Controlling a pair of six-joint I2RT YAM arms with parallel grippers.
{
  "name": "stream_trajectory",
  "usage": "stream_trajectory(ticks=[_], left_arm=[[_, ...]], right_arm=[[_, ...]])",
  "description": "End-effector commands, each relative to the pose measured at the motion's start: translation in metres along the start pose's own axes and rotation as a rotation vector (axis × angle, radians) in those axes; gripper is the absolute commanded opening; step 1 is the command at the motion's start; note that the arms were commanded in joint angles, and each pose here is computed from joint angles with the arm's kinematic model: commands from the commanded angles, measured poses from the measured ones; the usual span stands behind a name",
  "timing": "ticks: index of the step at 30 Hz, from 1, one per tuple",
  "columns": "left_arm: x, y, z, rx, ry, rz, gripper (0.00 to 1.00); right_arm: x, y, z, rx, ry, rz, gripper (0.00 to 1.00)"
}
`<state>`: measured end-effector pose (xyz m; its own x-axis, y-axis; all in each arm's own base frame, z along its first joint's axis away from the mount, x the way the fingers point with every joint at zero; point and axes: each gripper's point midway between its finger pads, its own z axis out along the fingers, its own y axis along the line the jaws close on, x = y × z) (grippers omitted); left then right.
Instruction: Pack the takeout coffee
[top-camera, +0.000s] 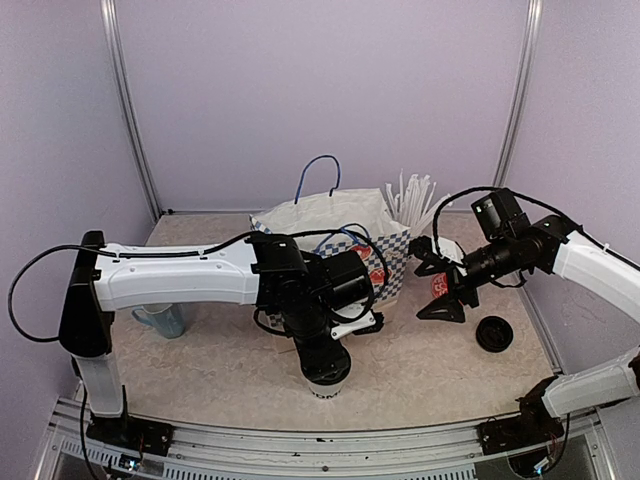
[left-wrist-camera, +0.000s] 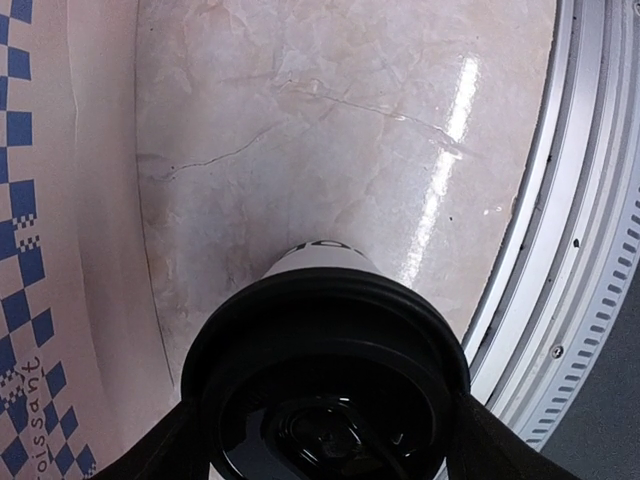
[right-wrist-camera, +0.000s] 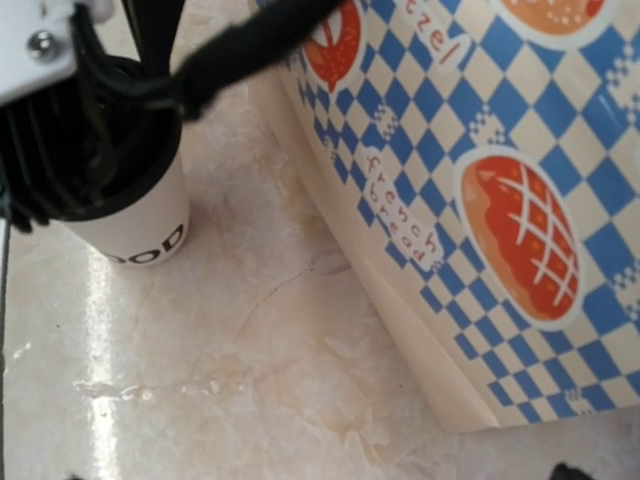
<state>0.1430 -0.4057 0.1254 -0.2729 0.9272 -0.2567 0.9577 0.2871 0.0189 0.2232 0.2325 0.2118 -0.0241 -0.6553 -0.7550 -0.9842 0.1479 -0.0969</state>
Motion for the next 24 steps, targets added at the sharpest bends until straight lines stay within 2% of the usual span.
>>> stream_trajectory(ticks=[1, 7, 13, 18, 24], left_arm=[[0.004, -0.001, 0.003, -0.016, 0.030, 0.006, 0.72], [-0.005, -0.004, -0.027, 0.002, -0.043, -0.004, 0.64], [-0.001, -0.017, -0.064, 0.051, -0.109, -0.019, 0.61], [0.012, -0.027, -0.091, 0.083, -0.143, -0.044, 0.60], [0.021, -0.044, -0.139, 0.155, -0.248, -0.084, 0.59]], right_arm=[[-0.010, -0.001, -0.012, 0.017, -0.022, -0.005, 0.99], [-0.040, -0.017, -0.034, 0.071, -0.023, -0.052, 0.99], [-0.093, -0.048, -0.057, 0.131, -0.072, -0.125, 0.98], [-0.128, -0.088, -0.043, 0.134, -0.118, -0.110, 0.92], [-0.155, -0.124, -0.002, 0.046, -0.145, -0.099, 0.86]])
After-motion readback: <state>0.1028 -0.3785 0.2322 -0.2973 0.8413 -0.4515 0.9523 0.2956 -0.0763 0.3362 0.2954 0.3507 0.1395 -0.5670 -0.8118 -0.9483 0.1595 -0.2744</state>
